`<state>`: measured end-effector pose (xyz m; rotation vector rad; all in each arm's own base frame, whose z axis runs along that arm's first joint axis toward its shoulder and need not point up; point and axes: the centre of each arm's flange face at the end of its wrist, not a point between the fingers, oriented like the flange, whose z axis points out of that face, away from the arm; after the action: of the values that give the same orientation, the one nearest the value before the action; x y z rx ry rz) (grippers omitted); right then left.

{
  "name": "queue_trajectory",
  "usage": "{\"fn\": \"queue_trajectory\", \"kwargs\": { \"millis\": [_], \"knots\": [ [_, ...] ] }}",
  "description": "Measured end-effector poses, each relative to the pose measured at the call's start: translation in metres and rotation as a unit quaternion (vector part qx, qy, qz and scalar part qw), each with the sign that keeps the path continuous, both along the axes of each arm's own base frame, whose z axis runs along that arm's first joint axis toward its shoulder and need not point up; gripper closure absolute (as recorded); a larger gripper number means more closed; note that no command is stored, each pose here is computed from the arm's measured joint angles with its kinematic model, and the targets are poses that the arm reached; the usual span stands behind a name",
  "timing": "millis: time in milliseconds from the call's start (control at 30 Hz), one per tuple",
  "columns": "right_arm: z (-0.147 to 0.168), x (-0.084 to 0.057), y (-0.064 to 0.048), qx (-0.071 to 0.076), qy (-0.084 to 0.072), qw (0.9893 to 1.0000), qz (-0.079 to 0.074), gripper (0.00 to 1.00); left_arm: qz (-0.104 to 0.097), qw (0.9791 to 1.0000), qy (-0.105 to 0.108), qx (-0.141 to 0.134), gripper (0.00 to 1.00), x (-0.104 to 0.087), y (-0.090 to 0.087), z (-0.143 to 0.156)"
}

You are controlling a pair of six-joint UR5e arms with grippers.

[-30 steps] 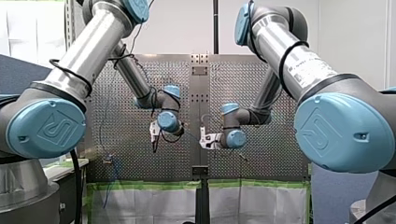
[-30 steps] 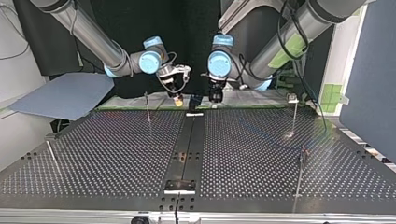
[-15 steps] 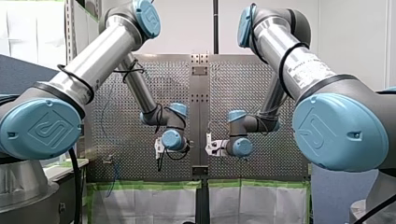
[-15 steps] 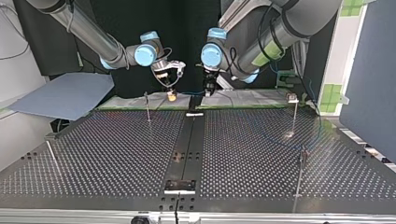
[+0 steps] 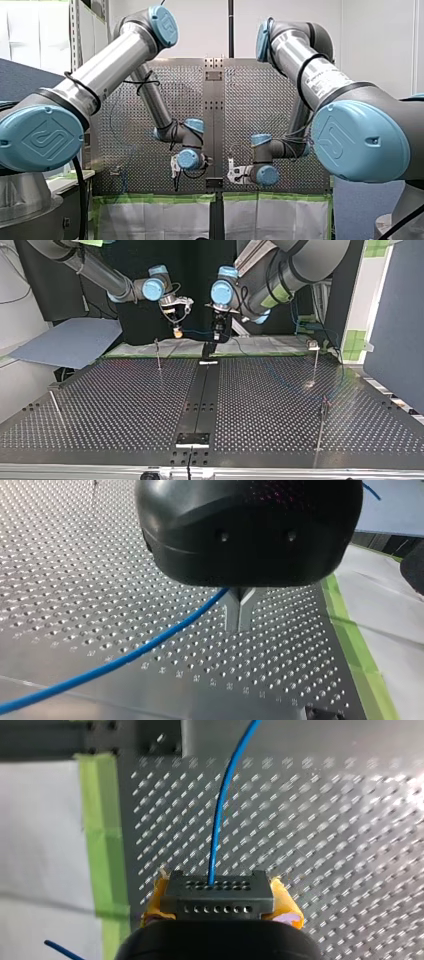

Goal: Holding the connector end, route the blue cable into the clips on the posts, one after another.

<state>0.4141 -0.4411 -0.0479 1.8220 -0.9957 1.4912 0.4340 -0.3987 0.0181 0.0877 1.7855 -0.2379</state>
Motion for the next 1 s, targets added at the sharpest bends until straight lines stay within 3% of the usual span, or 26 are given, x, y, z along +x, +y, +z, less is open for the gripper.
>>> {"fn": "queue_trajectory", "kwargs": {
  "millis": [233,467,800,1000],
  "knots": [
    [-0.01,-0.011,-0.005,-0.011,-0.003,0.9998,-0.019,1.0,-0.016,0.9998,0.006,0.01,1.0,-0.016,-0.011,-0.03],
    [-0.005,-0.025,0.002,-0.023,-0.016,0.9992,-0.027,1.0,-0.03,0.9995,0.004,0.005,1.0,-0.026,-0.021,-0.038],
    [-0.018,-0.057,0.019,-0.011,-0.022,0.9985,-0.049,1.0,-0.046,0.9989,0.001,-0.015,1.0,-0.03,-0.03,-0.037],
    [-0.02,-0.074,0.011,-0.008,-0.021,0.9977,-0.063,1.0,-0.056,0.9981,0.004,-0.025,1.0,-0.037,-0.037,-0.037]
  ]
}}
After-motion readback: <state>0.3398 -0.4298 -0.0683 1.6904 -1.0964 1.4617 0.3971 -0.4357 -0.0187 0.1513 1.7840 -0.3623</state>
